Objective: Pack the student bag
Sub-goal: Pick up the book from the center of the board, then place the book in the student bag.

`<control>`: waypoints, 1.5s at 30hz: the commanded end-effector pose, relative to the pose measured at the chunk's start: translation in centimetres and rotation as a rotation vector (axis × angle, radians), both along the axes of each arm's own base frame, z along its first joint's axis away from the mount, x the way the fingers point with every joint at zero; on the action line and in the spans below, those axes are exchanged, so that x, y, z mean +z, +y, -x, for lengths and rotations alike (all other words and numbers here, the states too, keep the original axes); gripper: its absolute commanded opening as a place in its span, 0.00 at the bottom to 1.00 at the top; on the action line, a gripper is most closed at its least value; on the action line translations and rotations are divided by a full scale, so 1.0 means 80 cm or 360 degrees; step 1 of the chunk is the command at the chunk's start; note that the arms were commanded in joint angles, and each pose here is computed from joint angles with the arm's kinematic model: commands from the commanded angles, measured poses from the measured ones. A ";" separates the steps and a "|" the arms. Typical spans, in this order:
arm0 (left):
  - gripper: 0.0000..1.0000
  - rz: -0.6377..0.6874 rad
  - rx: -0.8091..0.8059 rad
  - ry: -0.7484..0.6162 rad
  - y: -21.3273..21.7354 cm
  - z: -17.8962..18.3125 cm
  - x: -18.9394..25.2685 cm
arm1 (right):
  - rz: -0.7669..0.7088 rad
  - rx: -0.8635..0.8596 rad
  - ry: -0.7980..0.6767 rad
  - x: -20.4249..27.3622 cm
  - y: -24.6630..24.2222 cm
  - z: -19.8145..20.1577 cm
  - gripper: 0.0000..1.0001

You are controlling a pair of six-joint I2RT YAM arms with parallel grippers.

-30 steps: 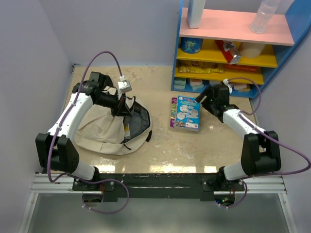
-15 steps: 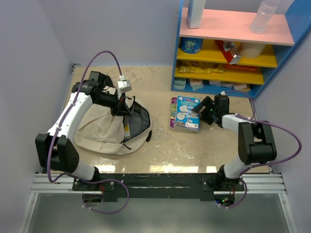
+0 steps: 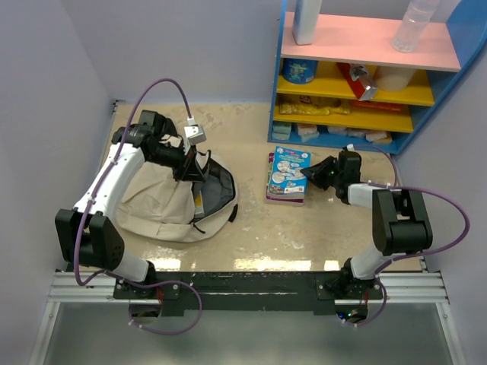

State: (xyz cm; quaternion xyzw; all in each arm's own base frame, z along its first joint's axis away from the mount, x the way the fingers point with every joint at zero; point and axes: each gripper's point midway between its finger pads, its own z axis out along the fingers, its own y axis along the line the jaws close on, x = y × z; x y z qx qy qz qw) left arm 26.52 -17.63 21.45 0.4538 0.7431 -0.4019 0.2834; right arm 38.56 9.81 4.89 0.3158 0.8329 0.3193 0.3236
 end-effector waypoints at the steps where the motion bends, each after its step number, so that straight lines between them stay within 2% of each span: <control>1: 0.00 0.0114 -0.0056 -0.0096 -0.010 0.000 0.036 | 0.0040 -0.0069 0.0114 -0.025 -0.021 0.018 0.00; 7: 0.00 0.0113 -0.0061 -0.0068 -0.011 -0.001 0.028 | 0.0142 -0.0100 -0.0049 0.032 -0.033 0.005 0.00; 13: 0.00 0.0112 -0.0059 -0.0072 -0.011 0.000 0.029 | 0.0285 -0.0232 -0.0114 0.073 -0.059 0.009 0.00; 18: 0.00 0.0116 -0.0057 -0.0072 -0.011 0.000 0.028 | 0.0099 -0.0072 -0.0329 0.126 -0.027 0.003 0.00; 22: 0.00 0.0123 -0.0048 -0.0081 -0.012 -0.003 0.030 | -0.0168 0.0255 -0.0573 0.198 0.028 0.001 0.00; 27: 0.00 0.0132 -0.0047 -0.0071 -0.013 -0.003 0.030 | -0.0185 0.0407 -0.0731 0.255 0.062 0.011 0.00; 31: 0.00 0.0129 -0.0045 -0.0079 -0.012 -0.002 0.031 | -0.0067 0.0260 -0.0626 0.237 0.040 0.013 0.00; 34: 0.00 0.0126 -0.0046 -0.0084 -0.012 -0.001 0.030 | -0.0073 0.0260 -0.0698 0.243 0.040 0.016 0.00; 40: 0.00 0.0135 -0.0047 -0.0088 -0.012 -0.001 0.032 | -0.0321 0.0581 -0.0806 0.273 0.087 0.033 0.00; 45: 0.00 0.0143 -0.0044 -0.0108 -0.013 -0.003 0.037 | -0.0508 0.0900 -0.0756 0.266 0.145 0.056 0.00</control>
